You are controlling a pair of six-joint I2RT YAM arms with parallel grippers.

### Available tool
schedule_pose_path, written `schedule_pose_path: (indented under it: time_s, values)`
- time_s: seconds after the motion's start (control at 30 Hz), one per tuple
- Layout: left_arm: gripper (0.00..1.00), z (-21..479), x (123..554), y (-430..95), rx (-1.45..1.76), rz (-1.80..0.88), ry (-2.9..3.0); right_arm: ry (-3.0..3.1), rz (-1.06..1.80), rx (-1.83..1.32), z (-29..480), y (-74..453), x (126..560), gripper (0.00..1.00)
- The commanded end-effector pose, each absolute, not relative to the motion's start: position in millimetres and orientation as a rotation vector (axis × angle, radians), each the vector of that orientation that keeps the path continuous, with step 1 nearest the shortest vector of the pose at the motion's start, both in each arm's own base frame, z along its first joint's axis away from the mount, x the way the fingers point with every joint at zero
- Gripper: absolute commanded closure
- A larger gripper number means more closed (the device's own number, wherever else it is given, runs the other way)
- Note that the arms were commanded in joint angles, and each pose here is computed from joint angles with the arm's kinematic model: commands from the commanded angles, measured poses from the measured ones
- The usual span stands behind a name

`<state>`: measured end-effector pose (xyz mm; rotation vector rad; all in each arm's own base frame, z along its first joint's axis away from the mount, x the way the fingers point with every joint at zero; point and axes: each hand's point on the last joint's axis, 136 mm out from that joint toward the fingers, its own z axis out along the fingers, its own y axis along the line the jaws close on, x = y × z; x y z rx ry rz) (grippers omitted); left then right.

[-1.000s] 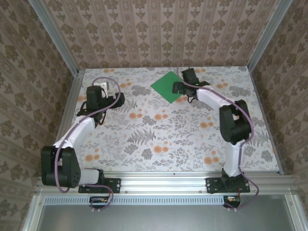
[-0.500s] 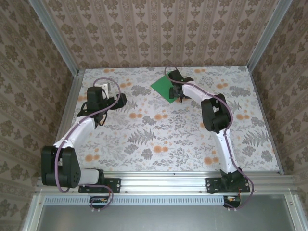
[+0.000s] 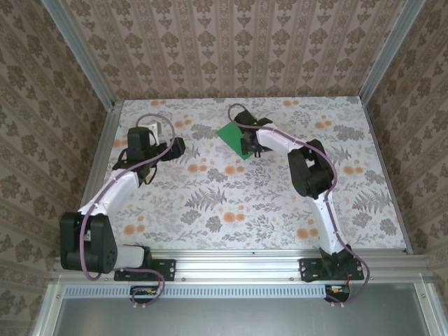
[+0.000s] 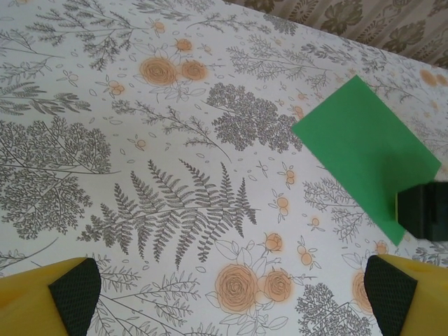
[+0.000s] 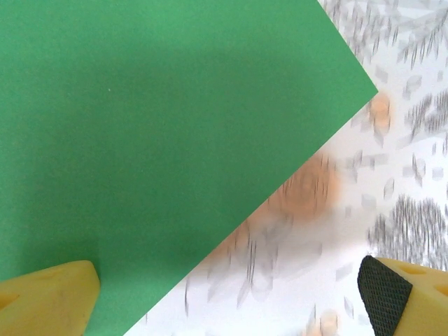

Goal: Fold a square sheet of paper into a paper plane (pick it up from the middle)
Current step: Move the square sheet of paper to the center of the table.

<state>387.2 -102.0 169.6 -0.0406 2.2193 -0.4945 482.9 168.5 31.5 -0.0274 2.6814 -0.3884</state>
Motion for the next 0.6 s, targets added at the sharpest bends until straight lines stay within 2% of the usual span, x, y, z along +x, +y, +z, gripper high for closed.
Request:
schedule_pose_path:
  time_s: [0.0,0.23,0.33,0.43,0.57]
  values:
    - [0.00,155.9,377.5,-103.4,-0.069,-0.516,2.264,2.810,-0.562,-0.143,16.8,161.2,413.9,0.00]
    - [0.00,135.5,369.9,-91.4,-0.140,-0.447,2.300,2.837,-0.683,-0.154,15.4,160.5,318.0,0.00]
    - [0.00,131.0,366.9,-88.2,-0.169,-0.433,2.305,2.889,-0.634,-0.220,14.4,175.7,288.3,0.00]
    - [0.00,128.2,363.6,-89.6,-0.182,-0.452,2.315,2.884,-0.565,-0.305,33.5,193.6,290.7,0.00]
    - [0.00,124.4,358.4,-90.9,-0.195,-0.472,2.331,2.786,-0.417,-0.304,78.4,208.2,325.7,0.00]
